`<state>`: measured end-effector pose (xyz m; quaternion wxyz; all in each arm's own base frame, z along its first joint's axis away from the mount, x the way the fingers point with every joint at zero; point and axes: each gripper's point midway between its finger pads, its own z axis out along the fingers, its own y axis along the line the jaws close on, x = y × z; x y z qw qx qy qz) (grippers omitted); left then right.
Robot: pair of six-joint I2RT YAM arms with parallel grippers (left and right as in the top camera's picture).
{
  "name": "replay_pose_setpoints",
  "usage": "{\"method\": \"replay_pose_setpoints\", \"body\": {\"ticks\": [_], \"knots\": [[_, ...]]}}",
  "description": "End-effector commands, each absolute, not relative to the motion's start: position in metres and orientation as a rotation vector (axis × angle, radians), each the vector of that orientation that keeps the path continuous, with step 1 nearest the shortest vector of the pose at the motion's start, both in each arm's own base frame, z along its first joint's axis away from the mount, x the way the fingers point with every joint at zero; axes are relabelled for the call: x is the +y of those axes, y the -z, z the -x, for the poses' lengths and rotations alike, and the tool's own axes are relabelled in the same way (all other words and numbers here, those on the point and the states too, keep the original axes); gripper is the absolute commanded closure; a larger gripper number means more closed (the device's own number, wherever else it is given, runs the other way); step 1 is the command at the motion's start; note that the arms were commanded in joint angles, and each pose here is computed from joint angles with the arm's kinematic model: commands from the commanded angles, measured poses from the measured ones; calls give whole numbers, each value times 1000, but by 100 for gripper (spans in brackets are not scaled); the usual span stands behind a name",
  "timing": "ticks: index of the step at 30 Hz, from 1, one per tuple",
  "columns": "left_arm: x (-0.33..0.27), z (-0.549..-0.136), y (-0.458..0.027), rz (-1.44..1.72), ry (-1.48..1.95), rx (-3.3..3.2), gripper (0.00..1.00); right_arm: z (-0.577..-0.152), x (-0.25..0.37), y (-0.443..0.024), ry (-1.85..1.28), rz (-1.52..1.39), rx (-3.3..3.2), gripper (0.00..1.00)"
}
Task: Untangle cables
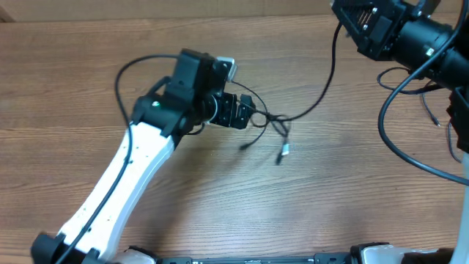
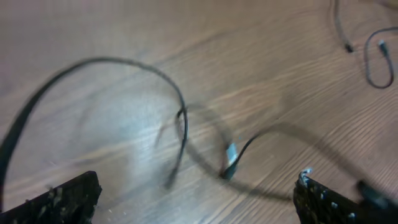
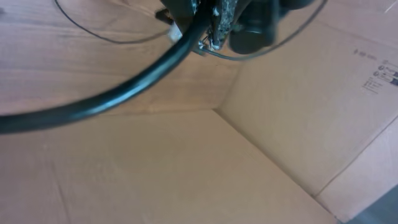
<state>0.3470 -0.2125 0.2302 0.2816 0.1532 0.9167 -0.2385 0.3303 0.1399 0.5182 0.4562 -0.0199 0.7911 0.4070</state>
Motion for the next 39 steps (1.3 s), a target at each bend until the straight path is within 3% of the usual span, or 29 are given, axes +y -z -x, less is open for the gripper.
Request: {"method": "replay_pose_setpoints", "body": {"ticks": [1,10,15,27,39], "knots": [[-210,-350,-247,-487,589,2385,0,-316,151,-531,-1083,148,1917,95],[-204,-352,-245,-497,529,2384,0,-318,151,-532,-1080,142,1914,96],[-183,-351,-237,-475,377,2436,0,-338,123,-515,-887,-27,1958,94],[-156,-348,-262,-420,241,2379,0,-365,17,-499,-250,-426,1901,94],[-126,-354,-270,-317,292,2377,0,-349,-117,-506,-24,-755,1753,94]]}}
